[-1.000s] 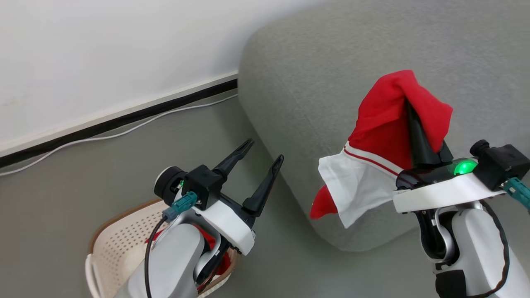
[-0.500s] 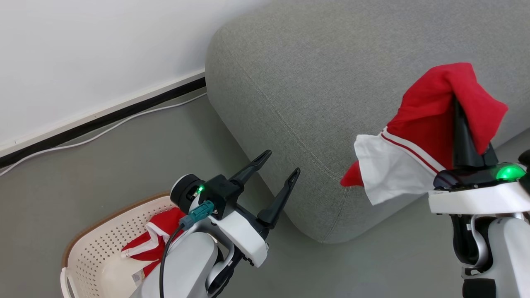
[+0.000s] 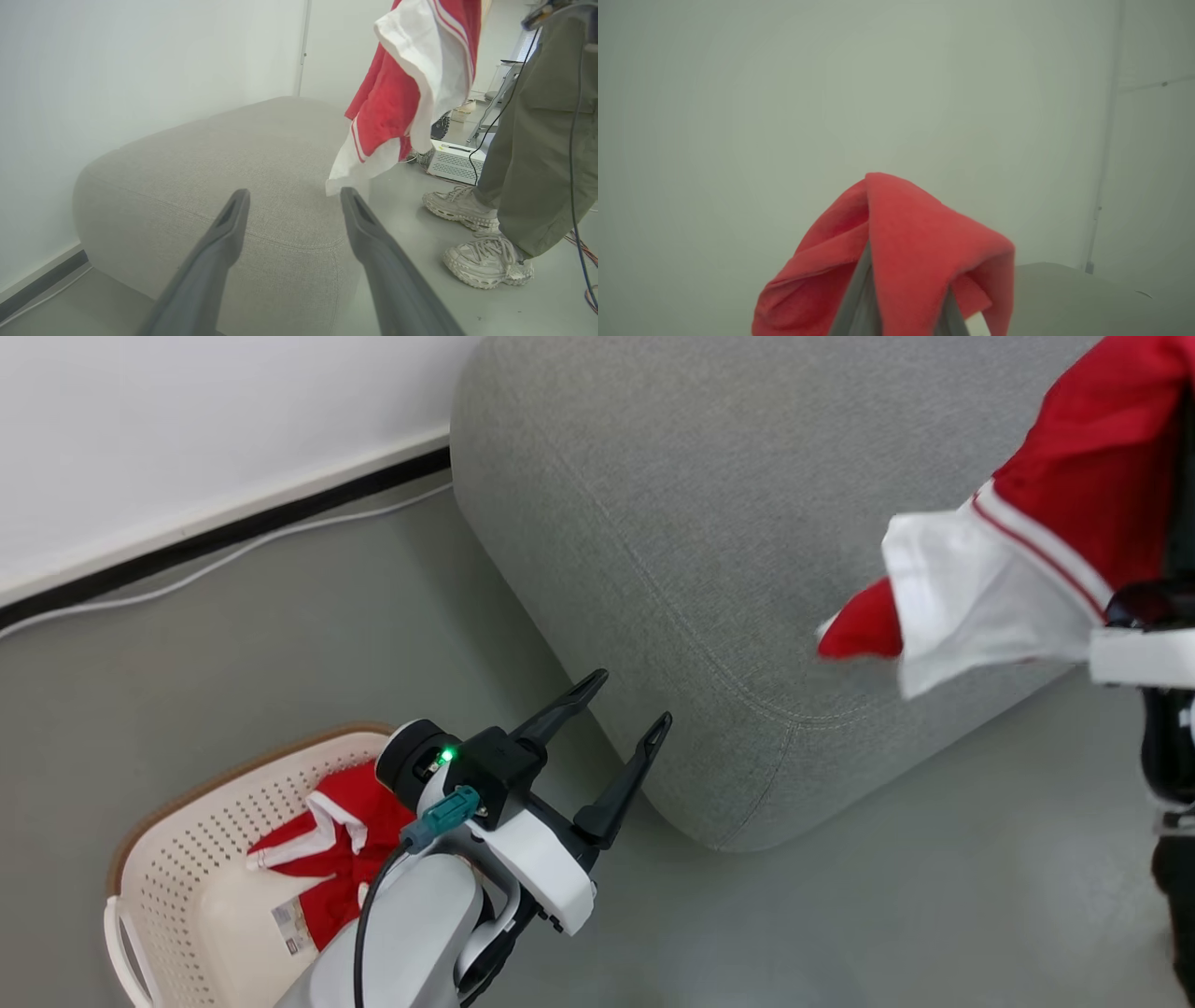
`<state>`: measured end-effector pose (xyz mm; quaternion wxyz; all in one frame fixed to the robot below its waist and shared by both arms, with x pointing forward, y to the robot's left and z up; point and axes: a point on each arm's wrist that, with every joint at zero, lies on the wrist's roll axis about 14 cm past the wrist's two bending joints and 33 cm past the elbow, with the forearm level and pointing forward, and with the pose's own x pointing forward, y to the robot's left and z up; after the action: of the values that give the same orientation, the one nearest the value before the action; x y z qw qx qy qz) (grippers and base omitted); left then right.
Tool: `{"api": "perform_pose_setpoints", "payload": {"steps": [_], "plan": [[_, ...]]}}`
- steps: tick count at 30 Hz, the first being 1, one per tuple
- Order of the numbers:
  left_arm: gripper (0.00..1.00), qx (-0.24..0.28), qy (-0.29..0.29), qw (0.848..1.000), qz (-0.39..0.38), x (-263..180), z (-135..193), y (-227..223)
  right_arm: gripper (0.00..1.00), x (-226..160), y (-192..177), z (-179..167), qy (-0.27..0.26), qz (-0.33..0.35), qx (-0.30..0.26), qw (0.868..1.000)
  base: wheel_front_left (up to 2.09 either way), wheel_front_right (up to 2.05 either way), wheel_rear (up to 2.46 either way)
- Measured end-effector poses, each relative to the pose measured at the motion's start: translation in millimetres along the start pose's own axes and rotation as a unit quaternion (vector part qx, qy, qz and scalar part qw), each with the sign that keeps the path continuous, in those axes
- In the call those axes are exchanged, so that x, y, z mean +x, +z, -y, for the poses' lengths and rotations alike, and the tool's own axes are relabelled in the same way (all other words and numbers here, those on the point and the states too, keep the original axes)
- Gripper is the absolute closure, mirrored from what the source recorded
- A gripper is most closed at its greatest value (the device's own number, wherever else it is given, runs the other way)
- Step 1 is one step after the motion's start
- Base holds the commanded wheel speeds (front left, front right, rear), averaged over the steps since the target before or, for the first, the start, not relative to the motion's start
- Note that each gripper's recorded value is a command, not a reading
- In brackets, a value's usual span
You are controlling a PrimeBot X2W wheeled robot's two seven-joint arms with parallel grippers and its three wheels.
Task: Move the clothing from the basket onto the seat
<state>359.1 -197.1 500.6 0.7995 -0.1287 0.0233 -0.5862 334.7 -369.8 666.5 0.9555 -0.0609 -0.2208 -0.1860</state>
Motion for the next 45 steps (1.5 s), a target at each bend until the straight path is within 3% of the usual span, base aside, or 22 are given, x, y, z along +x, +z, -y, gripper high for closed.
{"api": "perform_pose_setpoints", "payload": {"steps": [22, 35, 42, 45], "plan": [[0.00, -0.024, 0.038, 0.999, -0.002, -17.0, -80.9, -37.1, 1.00, 134.8, -86.2, -7.9, 0.008, -0.045, -0.085, 0.995, 0.00, 0.00, 0.00], [0.00, -0.052, 0.066, 0.996, -0.019, -35.6, -117.1, -75.5, 1.00, 175.2, -160.5, 38.7, -0.102, -0.113, -0.143, 0.978, 0.00, 0.00, 0.00], [0.00, -0.070, 0.092, 0.993, -0.035, -51.1, -134.0, -98.1, 1.00, 193.9, -181.9, 24.2, -0.127, -0.101, -0.133, 0.978, 0.00, 0.00, 0.00], [0.00, -0.072, 0.103, 0.991, -0.039, -56.6, -142.3, -103.2, 1.00, 187.4, -217.1, 4.2, -0.118, -0.135, -0.118, 0.977, 0.00, 0.00, 0.00]]}}
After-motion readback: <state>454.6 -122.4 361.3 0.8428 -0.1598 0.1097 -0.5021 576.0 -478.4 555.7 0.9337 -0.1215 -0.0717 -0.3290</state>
